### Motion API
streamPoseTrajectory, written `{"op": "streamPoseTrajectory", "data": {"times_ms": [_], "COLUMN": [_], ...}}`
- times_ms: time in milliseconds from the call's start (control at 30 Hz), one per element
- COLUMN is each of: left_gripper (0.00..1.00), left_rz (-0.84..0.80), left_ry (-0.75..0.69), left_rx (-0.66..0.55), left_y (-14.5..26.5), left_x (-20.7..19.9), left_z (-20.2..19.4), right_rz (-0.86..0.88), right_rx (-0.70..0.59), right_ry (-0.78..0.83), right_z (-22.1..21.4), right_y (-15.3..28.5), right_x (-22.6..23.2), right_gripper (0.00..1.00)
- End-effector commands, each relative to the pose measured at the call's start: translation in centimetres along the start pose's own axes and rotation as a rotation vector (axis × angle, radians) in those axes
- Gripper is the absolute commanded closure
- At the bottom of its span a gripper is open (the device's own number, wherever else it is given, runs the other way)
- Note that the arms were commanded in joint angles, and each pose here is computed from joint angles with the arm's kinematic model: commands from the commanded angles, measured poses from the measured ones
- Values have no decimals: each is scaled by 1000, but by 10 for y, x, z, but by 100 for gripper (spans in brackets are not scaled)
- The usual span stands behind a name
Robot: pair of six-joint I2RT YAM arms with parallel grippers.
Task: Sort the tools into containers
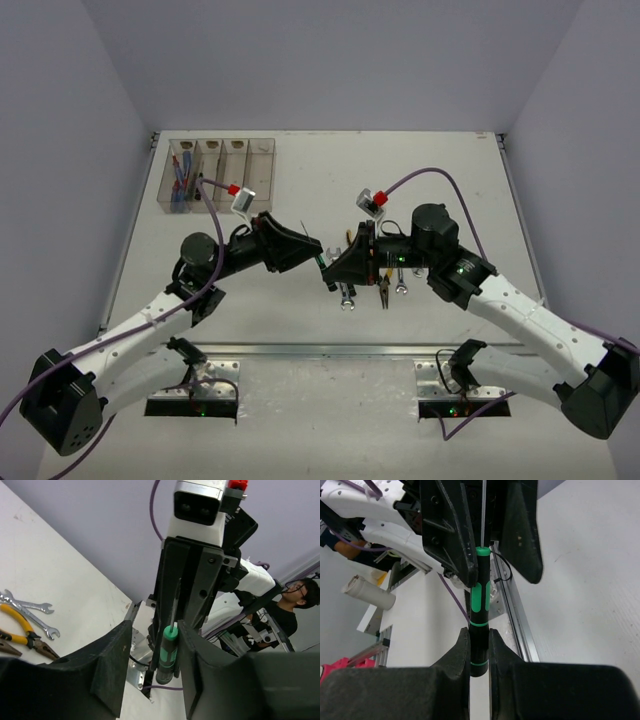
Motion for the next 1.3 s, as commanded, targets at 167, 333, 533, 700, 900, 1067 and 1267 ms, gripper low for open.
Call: {"op": "streamPoseTrajectory", "data": {"times_ms": [167,333,533,700,900,1067,1267], "left_gripper": [100,100,100,100,100,100,100], "left_rz": [-59,426,1332,1549,1781,1720,1669], "left_ry": [-102,-165,-341,-308,-437,-472,-474], "left_rx": [-12,72,139,77,141,258,440], "left_y": [-17,-16,45,85,128,142,153], "left_x": [-21,40,193,292,379,432,471], "left_z": [21,38,116,187,246,229,171], "right_rz": [-79,-507,-1037,-1085,-1071,-1050,-1014], "right_rx": [-95,-323,-445,-340,-305,-291,-271], "right_ry": [20,-39,-12,-5,1,-7,-8], "right_z": [27,51,40,19,2,0,-4], "right_y": [-3,35,114,118,118,114,109], "right_x": [-2,-49,-101,-121,-130,-130,-129], "right_gripper": [90,5,1,1,1,1,1]}}
Point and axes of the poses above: each gripper's point midway between its finger pads, its own y axis back along the fingers, its own x axis along the line the jaws close on, z = x × y, the point moved 3 cm from there along y, back along the fingers, and after that the axes turned 15 degrees about -y, right-handed, at the moved point
